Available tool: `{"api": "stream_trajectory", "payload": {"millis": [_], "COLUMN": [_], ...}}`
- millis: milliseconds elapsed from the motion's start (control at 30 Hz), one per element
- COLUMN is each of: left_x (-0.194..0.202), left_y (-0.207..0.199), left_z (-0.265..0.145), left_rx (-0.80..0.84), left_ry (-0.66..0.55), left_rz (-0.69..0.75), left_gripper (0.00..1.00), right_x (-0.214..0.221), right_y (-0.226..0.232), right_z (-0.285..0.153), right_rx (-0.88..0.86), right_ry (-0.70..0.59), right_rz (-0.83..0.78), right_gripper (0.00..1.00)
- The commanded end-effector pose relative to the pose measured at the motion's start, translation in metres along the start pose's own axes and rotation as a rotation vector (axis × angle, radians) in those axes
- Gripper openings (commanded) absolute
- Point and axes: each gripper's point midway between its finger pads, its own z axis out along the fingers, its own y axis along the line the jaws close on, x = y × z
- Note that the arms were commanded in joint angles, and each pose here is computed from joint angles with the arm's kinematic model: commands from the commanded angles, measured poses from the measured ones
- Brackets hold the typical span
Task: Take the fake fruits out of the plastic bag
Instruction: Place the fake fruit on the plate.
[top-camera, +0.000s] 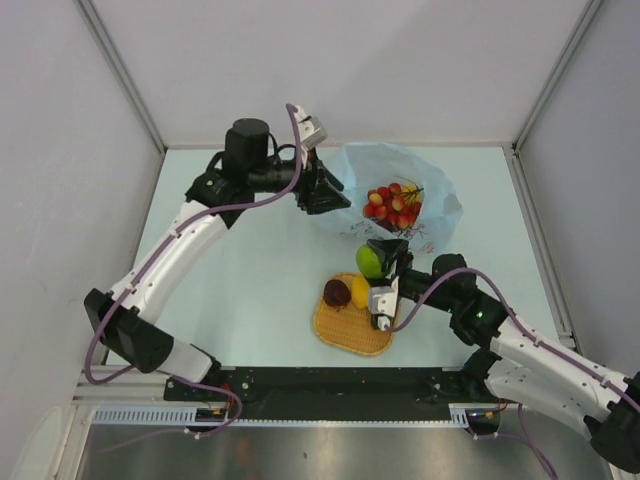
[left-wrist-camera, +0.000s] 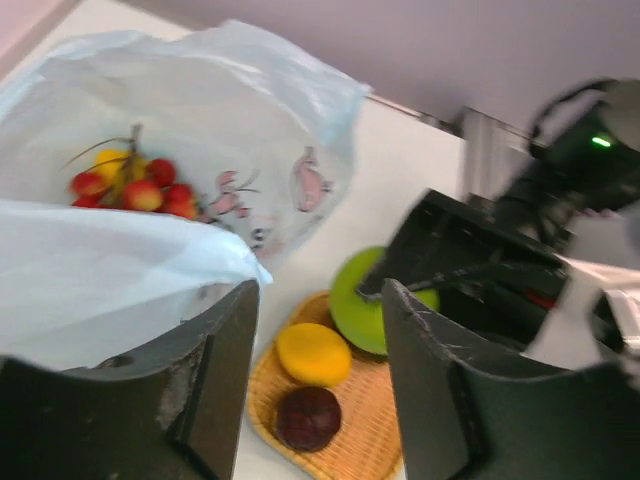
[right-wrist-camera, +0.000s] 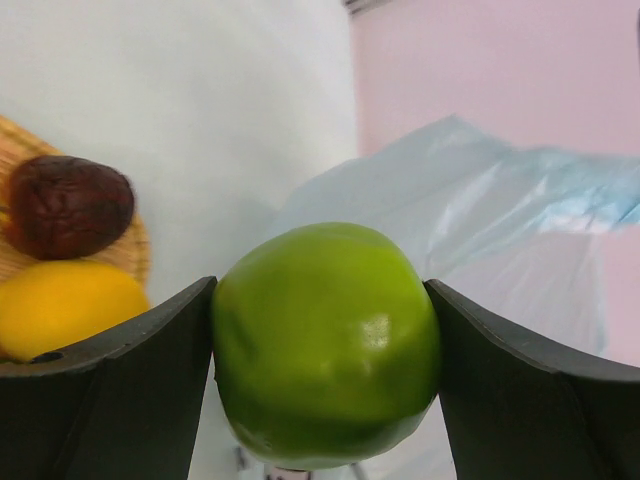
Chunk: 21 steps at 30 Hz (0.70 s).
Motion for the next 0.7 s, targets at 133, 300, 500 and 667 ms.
{"api": "stream_trajectory", "payload": {"millis": [133,300,500,667], "left_x": [0.029,0.032,0.049,0.052], "left_y": [-0.066,-0.068,-0.07,-0.073], "left_z": [-0.017,-0.01,-0.005,0.002], "left_rx": [0.397,0.429,0.424,0.447], "left_ry": [0.014,0.044,0.092,0.099], "left_rz": [-0.12,-0.09,-0.042,-0.038], "left_gripper": [0.51,0.47,0.47,0.45], "right_x": [-0.045,-0.051,-0.051,-0.051], "right_y": [-0.027,-0.024,-0.025,-0.026], "right_z": [-0.01,-0.011,-0.012,-0.012], "right_rx": [0.149,0.136,0.145,0.155], "right_ry": [-0.116,-0.144,-0.133,-0.126], "right_rz": [-0.412,-0.44,-0.413,-0.37], "right_gripper": [0.6,0.62,0.61,0.6]}}
